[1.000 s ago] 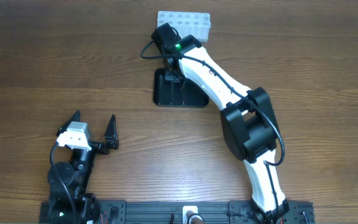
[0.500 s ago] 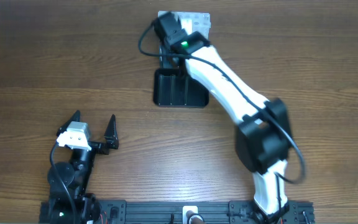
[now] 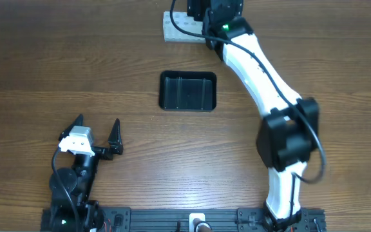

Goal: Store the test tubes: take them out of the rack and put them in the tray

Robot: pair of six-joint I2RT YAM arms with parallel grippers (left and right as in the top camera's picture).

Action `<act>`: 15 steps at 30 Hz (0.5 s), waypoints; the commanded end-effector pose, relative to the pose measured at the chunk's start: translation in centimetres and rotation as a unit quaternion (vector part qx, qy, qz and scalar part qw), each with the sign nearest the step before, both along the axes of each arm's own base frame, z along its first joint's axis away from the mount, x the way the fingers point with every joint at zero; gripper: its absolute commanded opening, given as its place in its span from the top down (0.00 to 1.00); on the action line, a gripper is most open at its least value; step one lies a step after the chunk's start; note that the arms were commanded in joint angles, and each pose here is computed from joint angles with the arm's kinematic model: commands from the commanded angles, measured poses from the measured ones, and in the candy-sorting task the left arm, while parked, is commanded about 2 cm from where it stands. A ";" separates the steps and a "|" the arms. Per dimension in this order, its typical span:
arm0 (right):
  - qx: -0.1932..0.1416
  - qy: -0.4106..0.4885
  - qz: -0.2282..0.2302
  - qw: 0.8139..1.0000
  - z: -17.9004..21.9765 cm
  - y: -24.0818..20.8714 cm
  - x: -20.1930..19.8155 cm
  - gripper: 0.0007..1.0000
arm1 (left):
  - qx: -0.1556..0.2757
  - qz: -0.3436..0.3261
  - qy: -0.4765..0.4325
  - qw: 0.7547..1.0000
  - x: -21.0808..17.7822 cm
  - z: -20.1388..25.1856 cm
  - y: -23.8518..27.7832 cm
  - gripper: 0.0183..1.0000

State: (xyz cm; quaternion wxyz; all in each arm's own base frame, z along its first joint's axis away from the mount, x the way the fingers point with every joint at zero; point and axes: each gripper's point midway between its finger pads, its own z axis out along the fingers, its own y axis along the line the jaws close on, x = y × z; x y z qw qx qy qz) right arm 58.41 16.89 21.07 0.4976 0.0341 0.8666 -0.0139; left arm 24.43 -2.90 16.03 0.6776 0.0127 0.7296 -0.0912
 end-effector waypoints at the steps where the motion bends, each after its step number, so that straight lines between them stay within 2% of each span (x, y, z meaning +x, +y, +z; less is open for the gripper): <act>1: -0.001 0.029 0.023 0.999 -4.9 0.8 1.1 0.03 | -0.006 -0.003 0.001 1.000 0.0 -0.1 0.0 0.00; 15: -0.009 0.059 0.010 0.998 -9.1 -0.8 1.9 0.07 | -0.006 -0.003 0.001 1.000 0.0 -0.1 0.0 0.00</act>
